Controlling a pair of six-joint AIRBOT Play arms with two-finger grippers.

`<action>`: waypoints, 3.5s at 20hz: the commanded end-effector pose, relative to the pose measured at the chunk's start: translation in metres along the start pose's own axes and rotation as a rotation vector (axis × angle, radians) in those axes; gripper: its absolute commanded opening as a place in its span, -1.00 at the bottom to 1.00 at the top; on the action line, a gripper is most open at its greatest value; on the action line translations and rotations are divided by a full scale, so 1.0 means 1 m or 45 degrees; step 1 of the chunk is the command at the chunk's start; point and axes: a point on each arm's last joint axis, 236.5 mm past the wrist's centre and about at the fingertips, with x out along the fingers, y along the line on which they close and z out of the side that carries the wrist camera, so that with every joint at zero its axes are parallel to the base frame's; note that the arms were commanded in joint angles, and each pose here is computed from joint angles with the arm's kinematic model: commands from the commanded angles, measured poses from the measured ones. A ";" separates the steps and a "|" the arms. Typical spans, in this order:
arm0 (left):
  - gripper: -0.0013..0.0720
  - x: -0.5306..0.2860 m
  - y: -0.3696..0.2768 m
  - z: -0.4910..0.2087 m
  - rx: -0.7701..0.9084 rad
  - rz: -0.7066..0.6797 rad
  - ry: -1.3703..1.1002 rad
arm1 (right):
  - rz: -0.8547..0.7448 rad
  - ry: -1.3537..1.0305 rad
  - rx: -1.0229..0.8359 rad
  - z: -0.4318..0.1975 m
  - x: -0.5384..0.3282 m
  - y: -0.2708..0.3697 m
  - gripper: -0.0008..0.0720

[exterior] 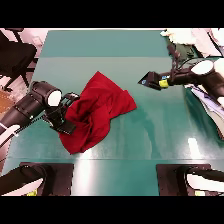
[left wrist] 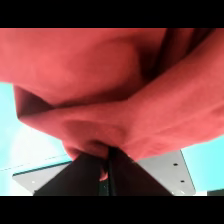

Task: Fold the shirts.

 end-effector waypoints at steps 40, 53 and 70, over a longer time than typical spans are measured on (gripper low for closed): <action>-0.88 0.002 0.008 0.015 -0.021 0.006 -0.118 | 0.031 0.380 0.042 -0.002 0.159 -0.036 -0.18; -0.88 -0.045 0.052 0.060 -0.085 0.219 -0.397 | -0.062 0.093 -0.244 0.068 0.040 0.003 -0.92; -0.87 -0.182 0.165 0.136 -0.600 0.172 -1.049 | -0.396 -0.013 -0.587 -0.053 -0.136 0.062 -0.92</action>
